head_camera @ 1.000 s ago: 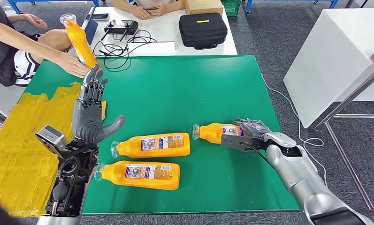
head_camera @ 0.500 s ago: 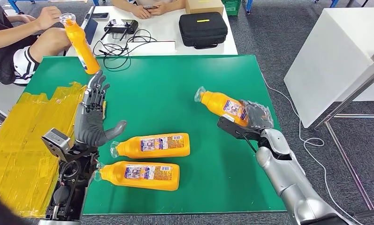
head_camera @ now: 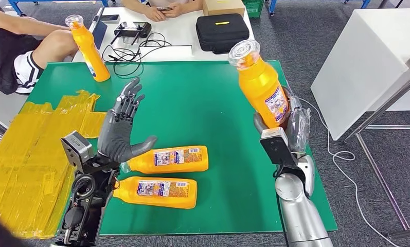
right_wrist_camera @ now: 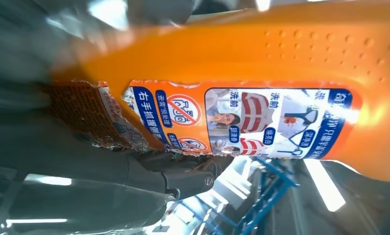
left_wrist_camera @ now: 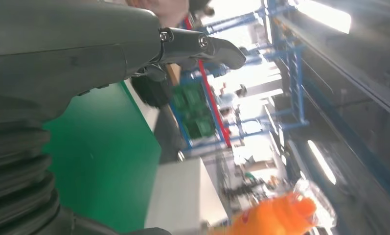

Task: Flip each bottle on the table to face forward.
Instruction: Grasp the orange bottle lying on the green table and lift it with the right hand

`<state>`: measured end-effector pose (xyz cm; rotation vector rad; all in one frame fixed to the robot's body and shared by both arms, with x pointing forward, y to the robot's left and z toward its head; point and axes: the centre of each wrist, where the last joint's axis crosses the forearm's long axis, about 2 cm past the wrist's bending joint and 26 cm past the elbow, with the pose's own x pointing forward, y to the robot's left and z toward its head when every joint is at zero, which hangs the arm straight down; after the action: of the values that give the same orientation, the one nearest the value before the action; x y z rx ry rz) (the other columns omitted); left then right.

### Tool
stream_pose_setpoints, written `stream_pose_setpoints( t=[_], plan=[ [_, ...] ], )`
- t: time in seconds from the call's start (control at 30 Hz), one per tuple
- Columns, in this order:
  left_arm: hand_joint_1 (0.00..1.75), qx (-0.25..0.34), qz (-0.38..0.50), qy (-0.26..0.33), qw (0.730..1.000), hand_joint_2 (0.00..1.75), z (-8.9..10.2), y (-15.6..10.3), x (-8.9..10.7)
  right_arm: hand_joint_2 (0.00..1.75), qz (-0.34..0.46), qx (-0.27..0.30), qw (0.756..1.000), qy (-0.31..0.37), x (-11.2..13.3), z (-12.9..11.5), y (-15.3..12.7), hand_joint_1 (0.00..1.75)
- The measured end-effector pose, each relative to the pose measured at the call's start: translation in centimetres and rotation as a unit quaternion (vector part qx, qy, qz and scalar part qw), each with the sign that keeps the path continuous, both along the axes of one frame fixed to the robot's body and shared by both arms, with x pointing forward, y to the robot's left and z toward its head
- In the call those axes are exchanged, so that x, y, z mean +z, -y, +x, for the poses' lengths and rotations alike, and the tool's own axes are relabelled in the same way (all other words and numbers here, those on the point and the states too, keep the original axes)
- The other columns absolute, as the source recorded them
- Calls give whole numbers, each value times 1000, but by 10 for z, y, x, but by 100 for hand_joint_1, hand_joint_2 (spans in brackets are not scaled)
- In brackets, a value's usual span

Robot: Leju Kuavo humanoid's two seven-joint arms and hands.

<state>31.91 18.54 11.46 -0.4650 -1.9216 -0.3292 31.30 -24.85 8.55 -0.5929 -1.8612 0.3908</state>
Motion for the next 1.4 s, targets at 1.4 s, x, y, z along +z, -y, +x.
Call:
stream_pose_setpoints(
  t=[1.4],
  plan=[
    [6,-62,-29,-2,998,175,4,30,13,175,-28,335,942,-15,15,-25,-168,175]
  ],
)
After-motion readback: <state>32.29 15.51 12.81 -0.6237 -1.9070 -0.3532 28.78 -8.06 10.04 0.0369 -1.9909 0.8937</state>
